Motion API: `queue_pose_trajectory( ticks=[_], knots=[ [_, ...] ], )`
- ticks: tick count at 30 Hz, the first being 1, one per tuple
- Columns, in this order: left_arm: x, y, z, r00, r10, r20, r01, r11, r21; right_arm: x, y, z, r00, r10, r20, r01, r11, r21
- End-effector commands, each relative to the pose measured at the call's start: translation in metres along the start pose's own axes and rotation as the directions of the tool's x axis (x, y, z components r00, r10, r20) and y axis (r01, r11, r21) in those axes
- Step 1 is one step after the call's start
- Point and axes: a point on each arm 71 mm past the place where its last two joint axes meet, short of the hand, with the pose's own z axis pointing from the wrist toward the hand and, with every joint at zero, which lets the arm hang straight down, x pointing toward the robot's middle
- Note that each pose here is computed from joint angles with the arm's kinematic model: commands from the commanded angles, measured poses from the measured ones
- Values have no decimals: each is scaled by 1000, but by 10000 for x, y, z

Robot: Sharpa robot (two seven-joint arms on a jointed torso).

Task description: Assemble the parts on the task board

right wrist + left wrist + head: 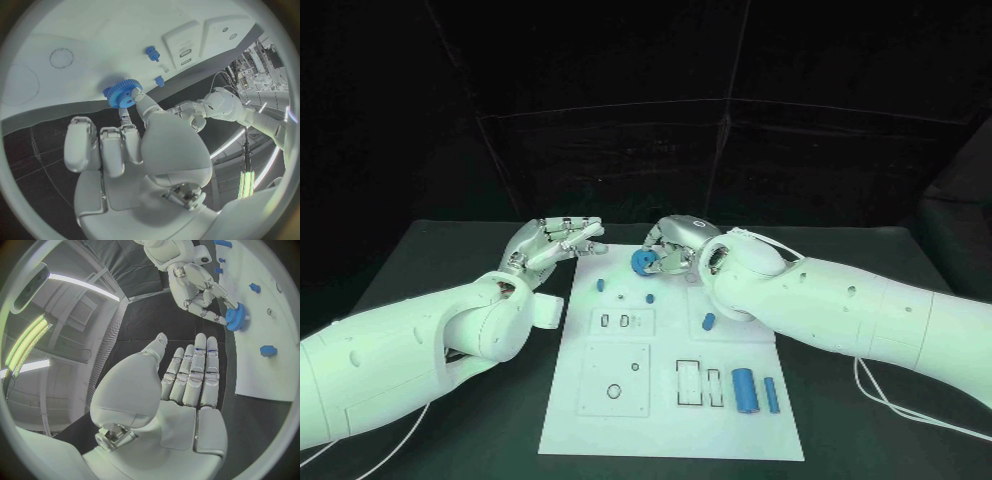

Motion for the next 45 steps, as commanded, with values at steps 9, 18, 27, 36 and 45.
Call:
queue_pose_trajectory(
  ticks=[9, 18, 27, 36, 45],
  knots=[
    [28, -13, 11, 1000, -4, -16, 4, 1000, 9, 66, 44, 23, 998, -39, -53, 39, 999, -4],
    [27, -12, 12, 1000, -4, -16, 4, 1000, 8, 82, 55, 24, 998, -36, -48, 35, 999, -7],
    [23, -13, 11, 1000, -4, -15, 4, 1000, 8, 81, 24, 25, 998, -36, -44, 36, 999, 12],
    [17, -13, 8, 1000, -3, -13, 3, 1000, 7, 89, 20, 24, 998, -38, -56, 39, 999, 15],
    [11, -14, 6, 1000, -2, -12, 2, 1000, 7, 89, -7, 3, 997, -23, -68, 25, 999, 20]
  ],
)
